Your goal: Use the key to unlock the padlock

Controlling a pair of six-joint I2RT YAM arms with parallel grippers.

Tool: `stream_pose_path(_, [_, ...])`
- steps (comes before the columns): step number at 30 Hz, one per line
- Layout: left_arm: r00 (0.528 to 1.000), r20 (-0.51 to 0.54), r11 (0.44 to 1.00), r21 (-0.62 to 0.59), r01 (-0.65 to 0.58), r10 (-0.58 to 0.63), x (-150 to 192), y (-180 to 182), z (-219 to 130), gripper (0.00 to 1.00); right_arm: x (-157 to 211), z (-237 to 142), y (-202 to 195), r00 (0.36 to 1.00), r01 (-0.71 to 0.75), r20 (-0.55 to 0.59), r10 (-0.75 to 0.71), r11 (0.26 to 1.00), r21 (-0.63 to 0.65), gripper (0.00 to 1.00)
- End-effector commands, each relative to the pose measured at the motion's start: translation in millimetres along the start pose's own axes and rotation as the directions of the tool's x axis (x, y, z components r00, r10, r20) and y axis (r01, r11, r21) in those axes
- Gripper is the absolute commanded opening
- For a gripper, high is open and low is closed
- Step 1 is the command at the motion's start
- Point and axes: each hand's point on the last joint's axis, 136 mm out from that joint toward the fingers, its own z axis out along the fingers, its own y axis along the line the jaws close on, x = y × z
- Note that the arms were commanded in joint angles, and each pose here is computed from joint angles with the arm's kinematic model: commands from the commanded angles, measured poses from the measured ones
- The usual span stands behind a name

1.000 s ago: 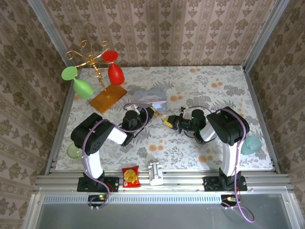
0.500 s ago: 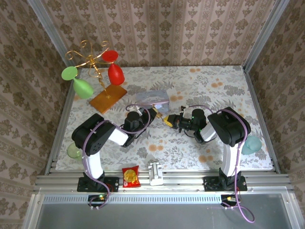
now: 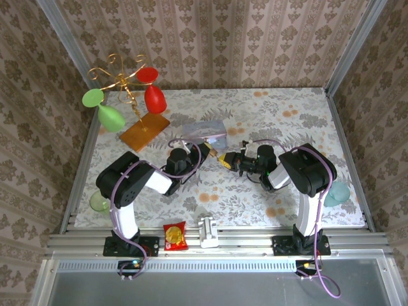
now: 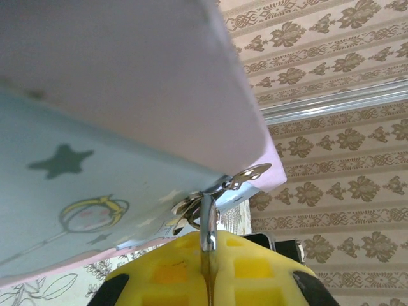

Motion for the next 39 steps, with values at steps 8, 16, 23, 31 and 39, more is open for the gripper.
stream_pose_path(8, [0.998, -0.058, 0.986, 0.169, 0.015, -0.005, 17.5, -51.8, 3.1, 0.00, -15.2, -10.2, 3.4, 0.999, 0.051, 0.011, -0.050, 0.999, -0.019, 0.00])
stream_pose_path(16, [0.999, -0.041, 0.988, 0.154, 0.031, -0.025, 2.0, -41.6, 7.7, 0.00, 0.7, -24.0, -10.4, 0.999, 0.050, -0.013, -0.050, 0.999, 0.012, 0.00])
stream_pose_path(23, [0.999, -0.051, 0.988, 0.153, 0.027, -0.020, 8.6, -41.6, 10.8, 0.00, 7.4, -26.3, 2.1, 0.996, 0.084, -0.027, -0.084, 0.996, -0.012, 0.00])
stream_pose_path(31, [0.998, -0.051, 0.989, 0.146, 0.034, -0.027, 12.3, -40.2, 7.4, 0.00, 2.6, -24.2, 20.0, 0.993, 0.117, -0.015, -0.117, 0.992, -0.046, 0.00])
stream_pose_path(39, [0.997, -0.067, 0.986, 0.162, 0.037, -0.026, 20.9, -47.5, 9.9, 0.00, 0.9, -23.8, 23.8, 0.991, 0.130, -0.009, -0.130, 0.990, -0.052, 0.00])
